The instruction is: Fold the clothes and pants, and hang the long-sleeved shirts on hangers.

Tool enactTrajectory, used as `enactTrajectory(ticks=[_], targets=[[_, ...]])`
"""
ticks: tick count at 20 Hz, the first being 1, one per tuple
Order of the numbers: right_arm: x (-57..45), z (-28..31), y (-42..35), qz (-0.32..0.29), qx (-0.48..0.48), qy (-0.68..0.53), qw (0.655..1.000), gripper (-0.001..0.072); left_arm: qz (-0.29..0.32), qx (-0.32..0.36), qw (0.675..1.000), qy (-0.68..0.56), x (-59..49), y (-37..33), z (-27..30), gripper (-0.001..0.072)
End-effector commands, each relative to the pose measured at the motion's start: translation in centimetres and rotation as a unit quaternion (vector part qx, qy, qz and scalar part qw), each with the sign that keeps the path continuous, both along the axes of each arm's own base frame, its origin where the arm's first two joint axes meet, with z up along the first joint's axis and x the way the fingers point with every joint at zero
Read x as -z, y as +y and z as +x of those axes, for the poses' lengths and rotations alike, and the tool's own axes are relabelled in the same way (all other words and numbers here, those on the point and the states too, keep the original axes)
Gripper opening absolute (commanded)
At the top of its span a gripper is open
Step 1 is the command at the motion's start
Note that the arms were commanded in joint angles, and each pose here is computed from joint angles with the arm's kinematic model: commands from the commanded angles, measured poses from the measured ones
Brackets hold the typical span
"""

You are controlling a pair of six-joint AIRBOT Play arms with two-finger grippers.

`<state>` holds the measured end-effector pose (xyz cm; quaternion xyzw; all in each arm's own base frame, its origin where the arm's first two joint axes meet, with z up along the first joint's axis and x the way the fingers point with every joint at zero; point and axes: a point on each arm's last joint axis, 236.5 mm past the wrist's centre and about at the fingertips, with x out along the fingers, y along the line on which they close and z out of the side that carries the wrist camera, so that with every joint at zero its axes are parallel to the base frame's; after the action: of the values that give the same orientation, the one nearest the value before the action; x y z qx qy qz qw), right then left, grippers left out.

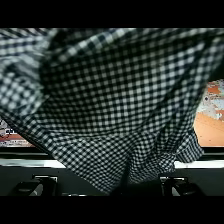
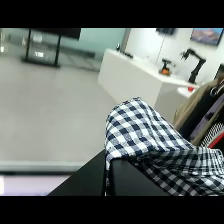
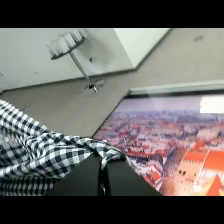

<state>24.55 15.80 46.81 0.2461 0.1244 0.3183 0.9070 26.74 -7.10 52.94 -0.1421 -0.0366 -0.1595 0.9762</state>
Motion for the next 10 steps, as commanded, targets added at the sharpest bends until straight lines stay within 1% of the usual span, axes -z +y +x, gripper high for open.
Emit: enactTrajectory(ticks=[1, 4, 6, 8, 10], targets=[[6.4, 8.5, 0.9, -0.002, 0.003, 0.117, 0.993, 0.0031, -0.003, -0.006, 0.994, 0.106, 7.4, 0.3, 7.7, 0.0016], [16.4, 17.3, 1.9, -0.025, -0.001, 0.236, 0.972, 0.0031, -0.002, -0.001, 0.971, 0.239, 18.4, 0.0, 16.3, 0.0016], [24.4, 21.7, 2.5, -0.041, -0.007, 0.313, 0.949, 0.0032, 0.003, 0.01, 0.944, 0.33, 27.0, -1.2, 21.0, 0.0017], [32.2, 24.9, 3.3, -0.05, -0.02, 0.375, 0.925, 0.0032, 0.011, 0.026, 0.911, 0.412, 35.9, -3.2, 24.4, 0.0017], [38.9, 26.8, 4.3, -0.055, -0.045, 0.411, 0.909, 0.0032, 0.02, 0.038, 0.88, 0.473, 43.5, -5.1, 26.2, 0.0017]])
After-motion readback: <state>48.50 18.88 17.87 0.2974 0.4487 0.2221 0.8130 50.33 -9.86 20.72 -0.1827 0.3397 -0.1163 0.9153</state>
